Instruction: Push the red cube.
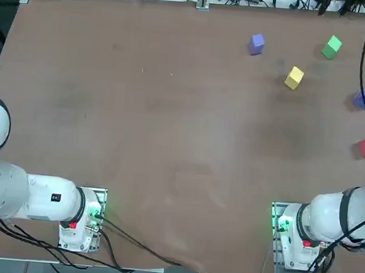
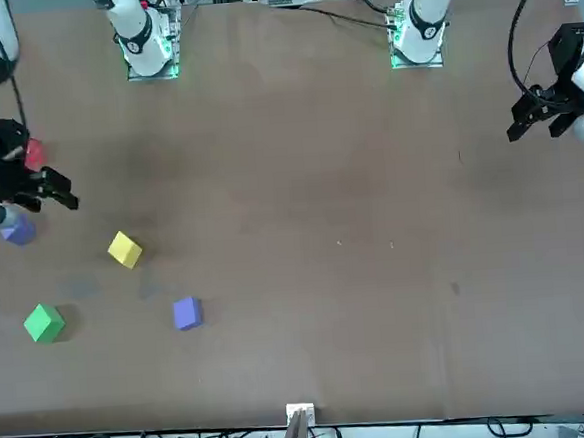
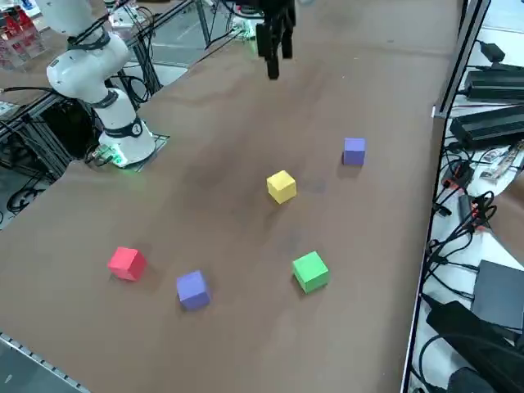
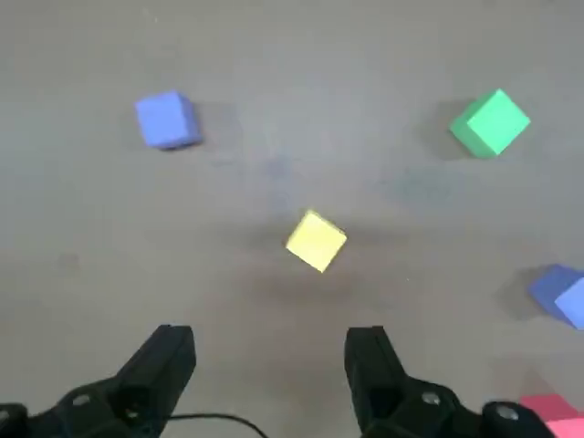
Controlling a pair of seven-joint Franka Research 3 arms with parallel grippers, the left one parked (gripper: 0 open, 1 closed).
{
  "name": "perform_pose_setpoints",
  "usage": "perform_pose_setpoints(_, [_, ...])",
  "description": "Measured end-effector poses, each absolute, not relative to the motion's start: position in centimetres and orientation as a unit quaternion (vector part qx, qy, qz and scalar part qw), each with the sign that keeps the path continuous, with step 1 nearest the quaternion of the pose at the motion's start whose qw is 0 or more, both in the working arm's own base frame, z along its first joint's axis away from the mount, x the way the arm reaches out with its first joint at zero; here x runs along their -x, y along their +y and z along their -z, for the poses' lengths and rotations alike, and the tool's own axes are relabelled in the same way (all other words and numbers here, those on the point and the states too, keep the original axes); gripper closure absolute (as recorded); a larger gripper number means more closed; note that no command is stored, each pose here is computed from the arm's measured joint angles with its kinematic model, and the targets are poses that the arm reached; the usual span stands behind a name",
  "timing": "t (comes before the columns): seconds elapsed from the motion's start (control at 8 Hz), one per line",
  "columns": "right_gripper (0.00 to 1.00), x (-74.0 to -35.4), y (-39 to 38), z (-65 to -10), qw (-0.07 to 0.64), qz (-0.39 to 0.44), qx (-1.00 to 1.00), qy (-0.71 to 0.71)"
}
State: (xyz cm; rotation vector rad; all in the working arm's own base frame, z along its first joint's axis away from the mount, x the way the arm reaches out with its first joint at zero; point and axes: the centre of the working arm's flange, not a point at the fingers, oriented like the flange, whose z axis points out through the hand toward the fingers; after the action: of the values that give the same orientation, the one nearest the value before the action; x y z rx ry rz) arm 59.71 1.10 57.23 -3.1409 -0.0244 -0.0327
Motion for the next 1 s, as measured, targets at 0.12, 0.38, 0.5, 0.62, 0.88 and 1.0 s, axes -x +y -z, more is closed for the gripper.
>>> perform_pose_setpoints(0.12, [0.0, -59.2, 1.5, -57.9, 0.0, 0.004, 1.0, -0.011])
perform_pose_setpoints(0.38, [0.0, -57.6, 2.1, -58.9, -0.002, -0.016, 1.0, -0.016])
perform_pose_setpoints(0.5, [0.0, -56.9, 2.1, -59.5, -0.003, -0.017, 1.0, -0.015])
perform_pose_setpoints(0.62, [0.0, -56.3, 1.8, -60.0, -0.004, -0.015, 1.0, -0.014])
perform_pose_setpoints(0.88, [0.0, -55.3, 1.1, -60.3, -0.003, -0.015, 1.0, -0.011])
perform_pose_setpoints(1.0, [0.0, -54.9, 0.8, -60.4, -0.002, -0.015, 1.0, -0.009])
